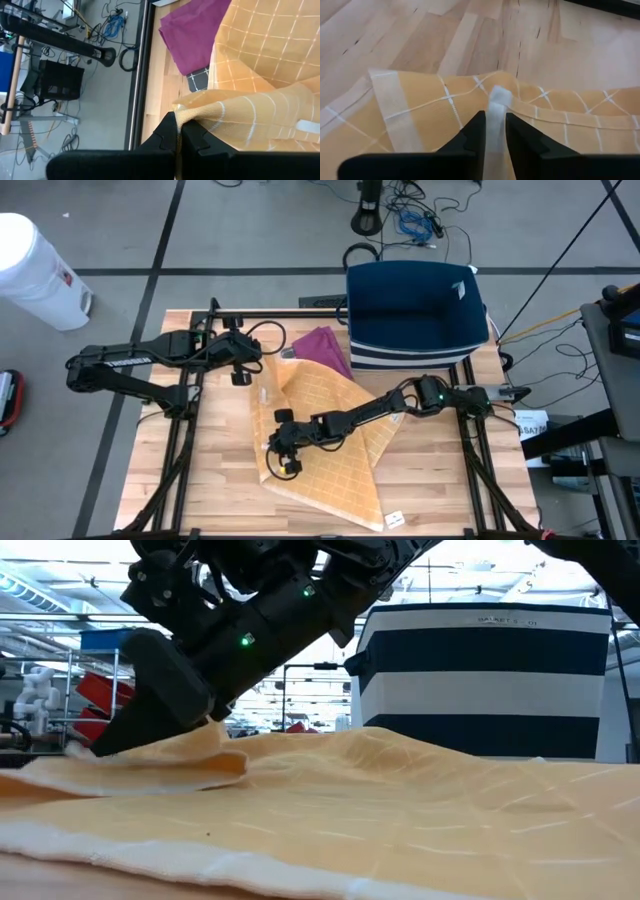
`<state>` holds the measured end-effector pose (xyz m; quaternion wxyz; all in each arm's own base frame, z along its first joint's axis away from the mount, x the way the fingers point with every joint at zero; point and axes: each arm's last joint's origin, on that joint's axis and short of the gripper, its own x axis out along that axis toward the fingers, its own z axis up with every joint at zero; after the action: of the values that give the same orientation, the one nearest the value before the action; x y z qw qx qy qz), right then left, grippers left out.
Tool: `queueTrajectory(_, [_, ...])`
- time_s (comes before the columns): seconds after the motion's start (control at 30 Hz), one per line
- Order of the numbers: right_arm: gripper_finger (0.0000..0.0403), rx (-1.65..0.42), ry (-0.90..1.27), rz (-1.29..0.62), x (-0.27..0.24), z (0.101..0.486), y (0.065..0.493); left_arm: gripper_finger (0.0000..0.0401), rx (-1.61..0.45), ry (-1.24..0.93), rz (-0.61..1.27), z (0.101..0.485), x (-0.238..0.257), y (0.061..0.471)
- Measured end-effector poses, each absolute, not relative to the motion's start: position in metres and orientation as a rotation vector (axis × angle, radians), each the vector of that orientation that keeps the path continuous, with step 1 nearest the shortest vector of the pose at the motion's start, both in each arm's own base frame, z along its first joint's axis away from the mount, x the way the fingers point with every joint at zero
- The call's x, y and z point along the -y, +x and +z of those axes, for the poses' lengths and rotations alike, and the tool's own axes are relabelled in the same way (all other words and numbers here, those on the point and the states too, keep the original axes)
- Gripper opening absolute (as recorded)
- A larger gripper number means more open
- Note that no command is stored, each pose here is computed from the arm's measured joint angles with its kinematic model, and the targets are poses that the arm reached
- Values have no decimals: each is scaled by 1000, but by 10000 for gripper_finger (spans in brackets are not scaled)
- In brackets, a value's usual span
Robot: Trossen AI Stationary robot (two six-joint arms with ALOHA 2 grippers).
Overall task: Fold towel
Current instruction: Fold the orange checkered towel
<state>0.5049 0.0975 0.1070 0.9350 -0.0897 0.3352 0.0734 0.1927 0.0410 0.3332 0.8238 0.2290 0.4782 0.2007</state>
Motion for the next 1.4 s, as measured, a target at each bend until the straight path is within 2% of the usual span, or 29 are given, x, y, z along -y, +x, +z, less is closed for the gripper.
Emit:
queueTrajectory(0.17, [72,-690,-180,147,-97,106,505,0,-1016,484,429,333,-41,193])
queueTrajectory(0.33, [42,-697,-180,146,-96,105,505,0,-1015,480,430,333,-41,193])
queueTrajectory(0.43, [38,-684,-186,149,-96,105,506,0,-1015,480,431,333,-41,193])
queueTrajectory(0.7, [115,-666,-172,156,-98,94,508,0,-1011,469,415,333,-41,193])
queueTrajectory(0.83, [129,-653,-174,134,-97,95,509,0,-1010,466,412,333,-40,193])
queueTrajectory(1.1, [88,-675,-181,146,-97,93,508,0,-1010,464,412,333,-40,193])
queueTrajectory(1.4, [67,-677,-184,149,-97,93,508,0,-1002,463,413,333,-41,194])
